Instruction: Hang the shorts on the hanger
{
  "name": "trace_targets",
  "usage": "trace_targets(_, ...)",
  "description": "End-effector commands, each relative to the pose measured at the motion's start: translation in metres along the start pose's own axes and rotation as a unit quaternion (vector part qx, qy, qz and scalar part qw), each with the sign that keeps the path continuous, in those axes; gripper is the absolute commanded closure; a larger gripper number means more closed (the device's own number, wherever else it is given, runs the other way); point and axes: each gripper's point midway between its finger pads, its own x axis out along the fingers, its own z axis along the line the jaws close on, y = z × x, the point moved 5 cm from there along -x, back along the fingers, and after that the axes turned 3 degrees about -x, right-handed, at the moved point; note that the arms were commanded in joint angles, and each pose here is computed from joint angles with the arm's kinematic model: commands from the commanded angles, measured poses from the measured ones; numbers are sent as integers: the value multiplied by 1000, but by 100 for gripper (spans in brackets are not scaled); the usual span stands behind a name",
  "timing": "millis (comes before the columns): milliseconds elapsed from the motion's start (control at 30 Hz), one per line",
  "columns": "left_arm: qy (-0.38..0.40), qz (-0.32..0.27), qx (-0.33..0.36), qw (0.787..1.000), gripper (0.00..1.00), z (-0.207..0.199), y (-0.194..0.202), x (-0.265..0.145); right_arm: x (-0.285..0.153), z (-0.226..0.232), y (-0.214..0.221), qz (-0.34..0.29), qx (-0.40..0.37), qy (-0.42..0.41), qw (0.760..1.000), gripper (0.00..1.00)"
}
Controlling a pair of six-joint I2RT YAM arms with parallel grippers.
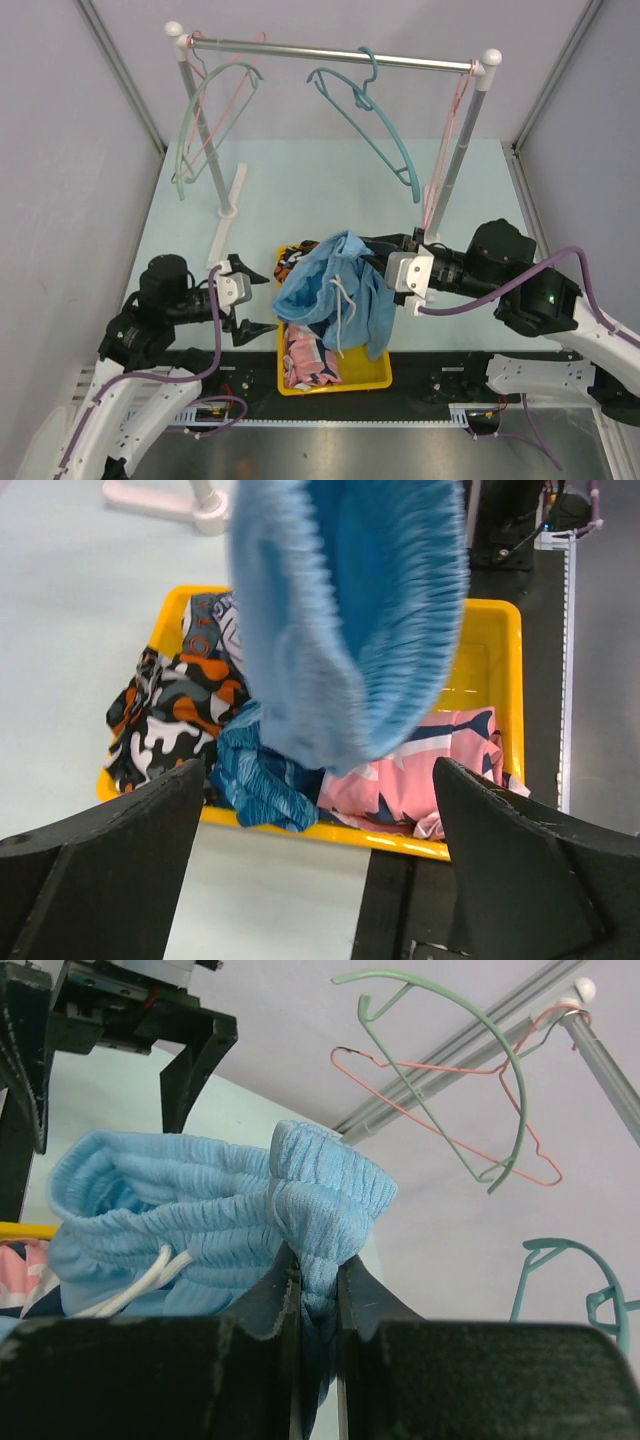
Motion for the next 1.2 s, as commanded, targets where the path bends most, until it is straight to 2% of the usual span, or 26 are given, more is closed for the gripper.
trace_targets(0, 47, -54, 81, 994, 0, -1, -11, 10, -7, -31, -27, -51, -20, 63, 997, 100)
trace_targets(100, 60, -57, 86, 993, 0, 0, -5, 18, -6, -33, -28, -53, -21, 70, 996, 100)
trace_targets(167, 35, -63, 60, 996, 0, 8, -1, 26, -6, -35, -30, -59, -25, 74, 995, 100)
trace_targets(200, -11, -90, 81, 993, 0, 23, -14, 27, -6, -34, -31, -63, -26, 73, 995, 100)
trace_targets(233, -24, -99, 60, 993, 0, 28, -18, 30, -7, -36, -32, -66, -27, 77, 994, 100)
trace_targets(300, -40, -118, 62, 990, 3, 37, -33, 31, -6, -38, -33, -65, -30, 82, 994, 100)
trace_targets(400, -22, -110, 55, 992, 36, 36, -54, 26, -11, -48, -38, -61, -36, 96, 993, 100)
trace_targets(433, -18, -114, 58, 992, 59, 34, -62, 22, -12, -53, -40, -61, -37, 107, 992, 100)
trace_targets(500, -17, -129, 71, 989, 94, 26, -87, 7, -17, -67, -46, -57, -48, 133, 988, 100)
trace_targets(533, -25, -133, 60, 989, 100, 25, -95, 2, -19, -74, -50, -61, -53, 148, 986, 100)
trace_targets(633, -65, -145, 51, 986, 100, 26, -134, -22, -29, -100, -66, -74, -64, 207, 973, 100)
trace_targets(667, -94, -161, 67, 980, 100, 25, -157, -38, -31, -104, -69, -77, -69, 213, 972, 100)
trace_targets(767, -114, -162, 71, 978, 100, 26, -178, -52, -39, -116, -83, -86, -77, 225, 967, 100)
trace_targets(867, -126, -196, 81, 969, 100, 17, -219, -76, -47, -125, -92, -94, -84, 237, 963, 100)
trace_targets(1033, -123, -178, 79, 973, 100, 18, -228, -80, -51, -127, -91, -87, -55, 242, 965, 100)
trace_targets(1133, -119, -150, 63, 979, 100, 23, -211, -70, -48, -108, -76, -74, -33, 213, 974, 100)
trace_targets(1167, -116, -133, 50, 983, 100, 27, -198, -61, -35, -89, -58, -56, -26, 186, 981, 100)
